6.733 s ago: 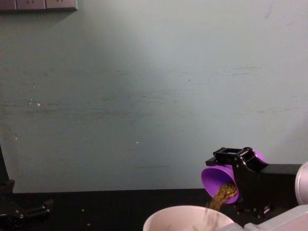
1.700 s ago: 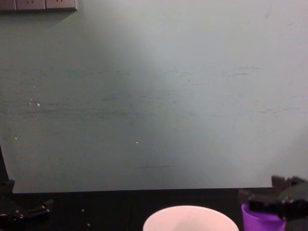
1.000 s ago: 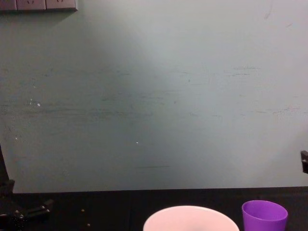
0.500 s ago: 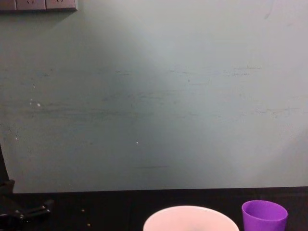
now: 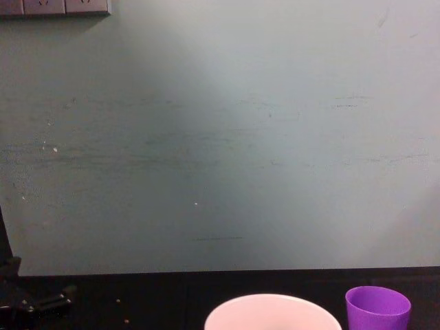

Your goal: Pick up the cup and pour the mung beans from the cup into the bowl.

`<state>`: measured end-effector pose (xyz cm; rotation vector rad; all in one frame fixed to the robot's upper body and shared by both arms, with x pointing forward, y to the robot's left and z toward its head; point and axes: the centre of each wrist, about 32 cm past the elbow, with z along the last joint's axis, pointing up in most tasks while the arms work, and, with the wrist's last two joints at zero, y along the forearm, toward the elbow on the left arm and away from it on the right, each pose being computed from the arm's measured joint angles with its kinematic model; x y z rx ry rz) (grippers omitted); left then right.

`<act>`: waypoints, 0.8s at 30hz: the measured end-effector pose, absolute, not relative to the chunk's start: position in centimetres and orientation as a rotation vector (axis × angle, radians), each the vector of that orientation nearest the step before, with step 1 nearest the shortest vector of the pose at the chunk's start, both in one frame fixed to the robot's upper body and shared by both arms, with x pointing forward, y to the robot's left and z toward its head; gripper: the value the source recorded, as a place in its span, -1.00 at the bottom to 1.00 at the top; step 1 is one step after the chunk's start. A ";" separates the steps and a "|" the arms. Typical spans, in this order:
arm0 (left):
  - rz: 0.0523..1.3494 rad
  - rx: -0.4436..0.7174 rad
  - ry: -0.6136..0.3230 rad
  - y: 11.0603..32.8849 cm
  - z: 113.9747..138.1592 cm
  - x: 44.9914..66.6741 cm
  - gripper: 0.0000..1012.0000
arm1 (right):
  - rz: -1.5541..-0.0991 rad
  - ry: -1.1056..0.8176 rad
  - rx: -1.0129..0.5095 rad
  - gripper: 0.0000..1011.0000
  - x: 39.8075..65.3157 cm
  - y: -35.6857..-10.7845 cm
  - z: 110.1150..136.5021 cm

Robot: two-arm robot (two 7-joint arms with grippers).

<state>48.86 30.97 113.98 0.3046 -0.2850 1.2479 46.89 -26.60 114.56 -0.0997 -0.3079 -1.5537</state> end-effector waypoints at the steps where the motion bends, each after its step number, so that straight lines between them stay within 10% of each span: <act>1: 1.248 0.305 -0.285 31.0 114.0 48.9 0.98 | -1.554 -0.308 -0.100 0.98 46.9 -26.6 114.6; 24: 1.248 0.305 -0.285 31.0 114.0 48.9 0.98 | -1.559 -0.311 -0.101 0.98 46.9 -26.5 114.6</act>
